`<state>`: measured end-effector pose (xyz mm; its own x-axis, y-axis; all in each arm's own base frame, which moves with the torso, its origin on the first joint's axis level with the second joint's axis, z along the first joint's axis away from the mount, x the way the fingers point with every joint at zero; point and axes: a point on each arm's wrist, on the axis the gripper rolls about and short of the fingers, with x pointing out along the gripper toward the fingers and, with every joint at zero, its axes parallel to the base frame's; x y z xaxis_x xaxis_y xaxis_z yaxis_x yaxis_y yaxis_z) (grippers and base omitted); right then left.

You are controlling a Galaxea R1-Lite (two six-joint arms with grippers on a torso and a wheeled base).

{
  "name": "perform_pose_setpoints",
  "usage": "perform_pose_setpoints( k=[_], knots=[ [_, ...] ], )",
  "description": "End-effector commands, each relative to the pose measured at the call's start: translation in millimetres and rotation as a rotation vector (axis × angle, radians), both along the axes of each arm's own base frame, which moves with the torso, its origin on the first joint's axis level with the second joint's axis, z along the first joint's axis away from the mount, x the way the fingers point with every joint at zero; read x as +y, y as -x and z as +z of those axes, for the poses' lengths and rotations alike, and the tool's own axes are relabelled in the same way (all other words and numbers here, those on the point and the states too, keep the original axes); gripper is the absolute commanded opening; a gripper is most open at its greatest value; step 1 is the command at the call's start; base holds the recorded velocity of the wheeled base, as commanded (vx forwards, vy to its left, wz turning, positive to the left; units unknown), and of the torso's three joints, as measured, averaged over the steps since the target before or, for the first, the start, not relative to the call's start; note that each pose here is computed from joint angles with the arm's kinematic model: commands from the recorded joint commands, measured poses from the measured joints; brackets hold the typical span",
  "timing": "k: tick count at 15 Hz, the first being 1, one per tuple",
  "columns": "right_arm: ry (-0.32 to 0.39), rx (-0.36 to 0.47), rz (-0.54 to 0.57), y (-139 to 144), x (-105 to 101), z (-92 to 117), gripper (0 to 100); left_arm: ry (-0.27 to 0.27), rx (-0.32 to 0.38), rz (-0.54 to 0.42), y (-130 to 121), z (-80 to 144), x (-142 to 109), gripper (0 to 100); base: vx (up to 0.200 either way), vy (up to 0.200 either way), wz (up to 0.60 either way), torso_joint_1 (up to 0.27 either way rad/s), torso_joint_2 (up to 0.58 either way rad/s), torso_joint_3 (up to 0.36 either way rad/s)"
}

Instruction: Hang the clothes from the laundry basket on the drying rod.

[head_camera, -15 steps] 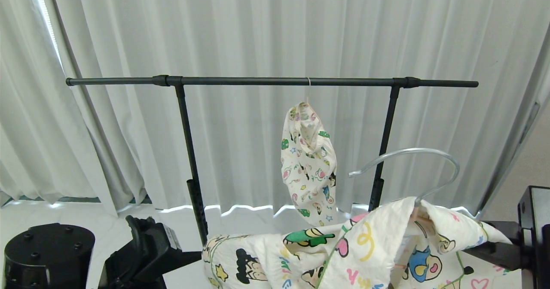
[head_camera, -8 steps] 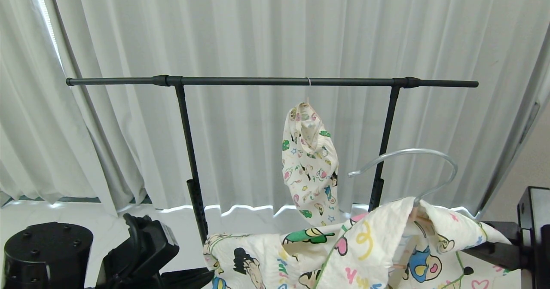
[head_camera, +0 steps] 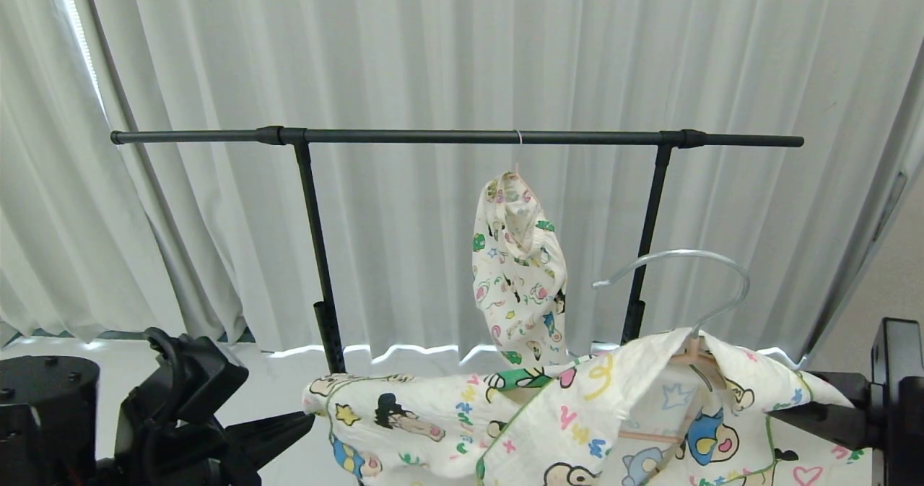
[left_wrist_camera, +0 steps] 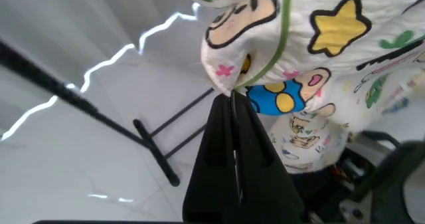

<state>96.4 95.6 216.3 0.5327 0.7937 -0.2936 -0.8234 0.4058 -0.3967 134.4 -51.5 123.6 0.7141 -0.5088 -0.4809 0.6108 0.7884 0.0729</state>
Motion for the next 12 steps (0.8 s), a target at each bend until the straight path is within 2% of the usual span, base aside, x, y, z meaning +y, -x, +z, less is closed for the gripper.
perform_pose_setpoints(
  k=[1, 4, 7, 9, 10, 12],
  knots=[
    [0.011, 0.012, -0.009, -0.7, -1.1, -4.3, 0, 0.033, -0.071, 0.030, 7.1, 11.7, 6.0, 0, 0.000, 0.000, 0.00, 0.000, 0.00, 0.000],
    [0.032, 0.036, -0.024, -1.0, -3.8, -13.5, 0, 0.099, -0.117, 0.057, 19.3, 20.8, 10.4, 0, 0.000, 0.000, 0.00, 0.000, 0.00, 0.000],
    [0.033, 0.035, -0.030, -1.1, -4.6, -13.7, 0, 0.104, -0.110, 0.072, 20.0, 19.5, 12.0, 0, 0.000, 0.000, 0.00, 0.000, 0.00, 0.000],
    [0.039, 0.034, -0.045, -2.5, -6.4, -14.5, 0, 0.107, -0.125, 0.134, 16.6, 23.0, 18.8, 0, 0.000, 0.000, 0.00, 0.000, 0.00, 0.000],
    [0.043, 0.030, -0.043, -2.4, -6.4, -14.6, 0, 0.124, -0.146, 0.147, 14.9, 29.5, 19.6, 0, 0.000, 0.000, 0.00, 0.000, 0.00, 0.000],
    [0.052, 0.038, -0.042, -3.4, -5.6, -16.6, 0, 0.207, -0.211, 0.166, 9.0, 55.8, 18.3, 0, 0.000, 0.000, 0.00, 0.000, 0.00, 0.000]
  ],
)
